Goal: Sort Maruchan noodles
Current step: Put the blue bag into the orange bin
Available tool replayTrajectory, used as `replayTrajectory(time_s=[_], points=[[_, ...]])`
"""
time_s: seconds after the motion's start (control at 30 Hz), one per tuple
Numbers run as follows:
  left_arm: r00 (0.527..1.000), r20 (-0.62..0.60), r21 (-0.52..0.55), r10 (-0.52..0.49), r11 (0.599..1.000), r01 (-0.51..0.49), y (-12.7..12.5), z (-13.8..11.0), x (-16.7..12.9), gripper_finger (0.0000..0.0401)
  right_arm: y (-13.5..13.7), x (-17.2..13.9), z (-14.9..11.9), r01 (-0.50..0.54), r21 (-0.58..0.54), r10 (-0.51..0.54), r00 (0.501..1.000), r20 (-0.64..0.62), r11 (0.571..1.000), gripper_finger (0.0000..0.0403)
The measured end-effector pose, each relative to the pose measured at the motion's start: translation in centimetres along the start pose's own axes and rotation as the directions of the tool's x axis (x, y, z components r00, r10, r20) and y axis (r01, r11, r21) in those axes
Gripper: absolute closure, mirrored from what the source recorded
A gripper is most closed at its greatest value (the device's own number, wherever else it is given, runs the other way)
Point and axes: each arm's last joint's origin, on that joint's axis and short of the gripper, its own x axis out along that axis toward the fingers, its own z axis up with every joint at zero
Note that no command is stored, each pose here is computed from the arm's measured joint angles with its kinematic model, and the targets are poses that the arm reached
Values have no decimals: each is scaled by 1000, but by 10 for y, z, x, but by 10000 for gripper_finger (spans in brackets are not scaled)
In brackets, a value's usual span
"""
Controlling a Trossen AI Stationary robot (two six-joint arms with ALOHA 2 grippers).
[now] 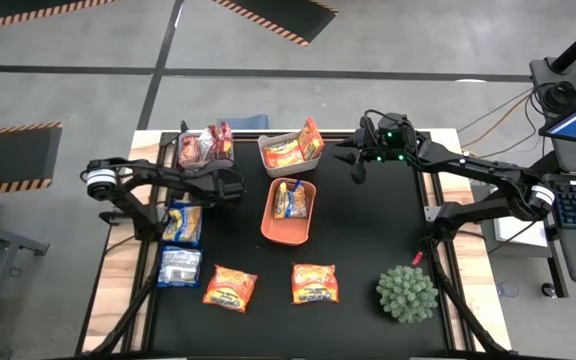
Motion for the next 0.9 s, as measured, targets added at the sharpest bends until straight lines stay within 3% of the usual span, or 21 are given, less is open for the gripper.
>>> replayTrajectory(time_s=[0.1,0.2,0.47,0.67,0.9], points=[[999,-20,14,-43,999,43,0,-1,-5,392,0,0,0,0,0,0,1000,0,1000,245],[992,-54,50,-115,992,118,0,-6,-14,391,0,0,0,0,0,0,1000,0,1000,245],[933,-6,167,-361,919,357,6,-25,-56,398,0,0,0,0,7,0,1000,0,1000,245],[852,95,222,-515,845,486,26,-33,-87,399,0,0,0,0,12,0,1000,0,1000,245],[730,278,209,-625,781,589,47,-31,-110,400,1,1,6,1,37,-3,999,52,999,245]])
